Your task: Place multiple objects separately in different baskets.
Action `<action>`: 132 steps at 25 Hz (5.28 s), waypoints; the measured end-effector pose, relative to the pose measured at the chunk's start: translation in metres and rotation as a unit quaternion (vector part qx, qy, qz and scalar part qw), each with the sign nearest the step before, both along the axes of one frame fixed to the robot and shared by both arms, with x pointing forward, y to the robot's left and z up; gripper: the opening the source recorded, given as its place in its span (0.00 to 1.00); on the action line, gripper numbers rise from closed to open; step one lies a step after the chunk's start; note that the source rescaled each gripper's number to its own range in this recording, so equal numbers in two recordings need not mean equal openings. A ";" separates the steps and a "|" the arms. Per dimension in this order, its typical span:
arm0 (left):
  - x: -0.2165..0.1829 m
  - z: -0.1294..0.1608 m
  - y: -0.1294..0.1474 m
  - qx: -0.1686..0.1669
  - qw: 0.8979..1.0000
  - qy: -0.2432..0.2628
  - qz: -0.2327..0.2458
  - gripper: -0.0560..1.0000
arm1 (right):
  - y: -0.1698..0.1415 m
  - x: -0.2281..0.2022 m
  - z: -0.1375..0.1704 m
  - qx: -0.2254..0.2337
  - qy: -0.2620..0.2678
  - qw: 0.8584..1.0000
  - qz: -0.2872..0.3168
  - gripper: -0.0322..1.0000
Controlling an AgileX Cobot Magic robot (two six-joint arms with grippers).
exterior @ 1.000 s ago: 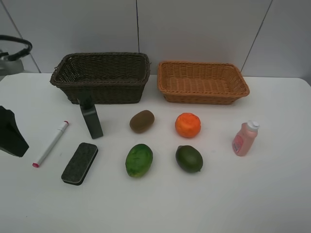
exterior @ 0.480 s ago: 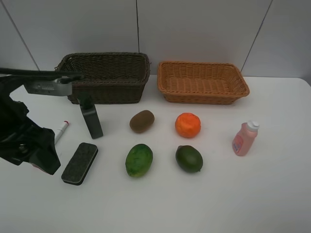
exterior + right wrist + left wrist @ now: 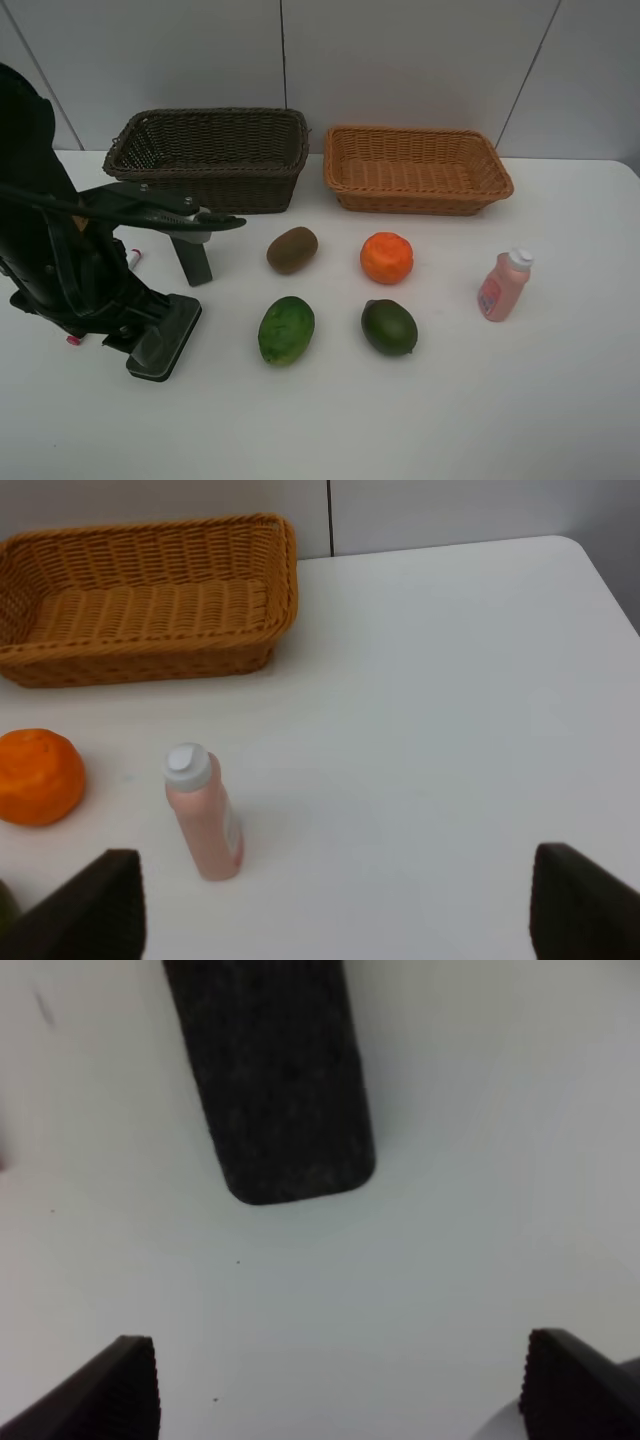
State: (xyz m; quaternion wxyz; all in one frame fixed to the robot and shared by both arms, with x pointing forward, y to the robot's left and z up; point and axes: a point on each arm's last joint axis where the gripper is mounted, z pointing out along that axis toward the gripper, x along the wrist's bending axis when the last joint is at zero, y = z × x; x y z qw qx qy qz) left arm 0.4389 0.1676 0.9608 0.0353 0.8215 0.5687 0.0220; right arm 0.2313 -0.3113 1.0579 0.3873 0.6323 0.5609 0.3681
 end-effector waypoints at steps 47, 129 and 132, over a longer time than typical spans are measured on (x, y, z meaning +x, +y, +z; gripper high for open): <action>0.042 -0.091 -0.022 0.006 0.999 -0.050 -0.013 0.96 | 0.000 0.000 0.000 0.000 0.000 1.000 0.000 0.95; 0.258 0.093 0.031 -0.050 0.973 -0.140 0.177 0.85 | 0.000 0.000 0.000 0.000 0.000 1.000 0.000 0.95; 0.249 0.103 0.029 -0.072 0.975 -0.136 0.163 0.85 | 0.000 0.000 0.000 0.000 0.000 1.000 0.000 0.95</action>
